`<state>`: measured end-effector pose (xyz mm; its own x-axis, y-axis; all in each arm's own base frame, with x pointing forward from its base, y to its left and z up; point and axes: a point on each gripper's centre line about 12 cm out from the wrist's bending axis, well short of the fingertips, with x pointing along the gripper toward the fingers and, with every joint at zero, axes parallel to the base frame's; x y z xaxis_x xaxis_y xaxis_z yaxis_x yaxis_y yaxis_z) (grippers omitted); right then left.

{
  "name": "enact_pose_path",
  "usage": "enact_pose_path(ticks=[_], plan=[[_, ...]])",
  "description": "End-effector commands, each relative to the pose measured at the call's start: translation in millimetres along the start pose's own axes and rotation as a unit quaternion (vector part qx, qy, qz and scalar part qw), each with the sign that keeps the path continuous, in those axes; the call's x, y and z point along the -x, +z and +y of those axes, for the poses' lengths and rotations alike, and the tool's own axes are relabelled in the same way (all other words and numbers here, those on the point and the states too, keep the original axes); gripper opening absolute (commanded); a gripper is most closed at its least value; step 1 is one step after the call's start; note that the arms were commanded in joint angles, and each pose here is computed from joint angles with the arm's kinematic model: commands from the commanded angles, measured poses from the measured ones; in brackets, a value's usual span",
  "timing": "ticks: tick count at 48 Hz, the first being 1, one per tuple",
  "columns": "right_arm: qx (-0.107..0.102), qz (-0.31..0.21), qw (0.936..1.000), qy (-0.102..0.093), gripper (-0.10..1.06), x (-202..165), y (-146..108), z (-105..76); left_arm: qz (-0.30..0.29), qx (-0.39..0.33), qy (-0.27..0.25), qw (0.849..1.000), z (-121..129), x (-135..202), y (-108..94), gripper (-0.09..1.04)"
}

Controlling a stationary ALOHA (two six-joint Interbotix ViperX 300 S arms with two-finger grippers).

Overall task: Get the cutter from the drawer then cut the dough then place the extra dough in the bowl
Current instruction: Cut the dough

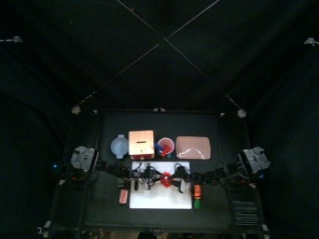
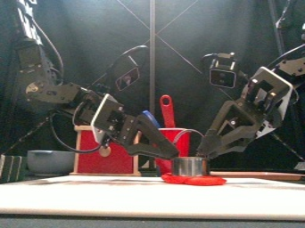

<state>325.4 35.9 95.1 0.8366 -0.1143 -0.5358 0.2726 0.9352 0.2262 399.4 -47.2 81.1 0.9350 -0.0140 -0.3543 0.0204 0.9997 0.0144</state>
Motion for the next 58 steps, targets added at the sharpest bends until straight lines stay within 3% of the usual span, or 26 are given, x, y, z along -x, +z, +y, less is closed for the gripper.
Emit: enact_pose_path(ticks=[1,5,15,26,38,42,51,58], plan=[[-0.008,-0.002,0.9999,-0.006,0.79,2,5,-5.9,-0.033,-0.008,-0.013,0.999,-5,7,24,0.69],[-0.008,-0.004,1.0000,-0.004,0.79,2,6,-5.1,-0.037,-0.011,-0.016,0.999,-5,11,28,0.69],[0.004,-0.017,0.9998,0.009,0.79,3,15,-0.8,0.000,-0.011,-0.017,1.000,-5,11,12,0.66],[-0.001,-0.027,0.9996,0.004,0.79,3,22,-6.0,0.005,-0.009,-0.010,1.000,2,9,11,0.50],[0.007,-0.018,0.9997,0.014,0.79,0,26,-1.0,0.009,-0.004,0.002,1.000,10,-2,8,0.49],[0.016,-0.015,0.9994,0.026,0.79,-2,29,6.1,0.005,-0.002,0.004,1.000,12,-3,11,0.49],[0.035,-0.015,0.9987,0.035,0.79,-3,31,7.6,0.012,-0.002,0.003,1.000,12,-7,12,0.49],[0.038,-0.016,0.9985,0.036,0.79,-3,31,7.5,0.016,-0.003,0.002,1.000,13,-14,13,0.49]])
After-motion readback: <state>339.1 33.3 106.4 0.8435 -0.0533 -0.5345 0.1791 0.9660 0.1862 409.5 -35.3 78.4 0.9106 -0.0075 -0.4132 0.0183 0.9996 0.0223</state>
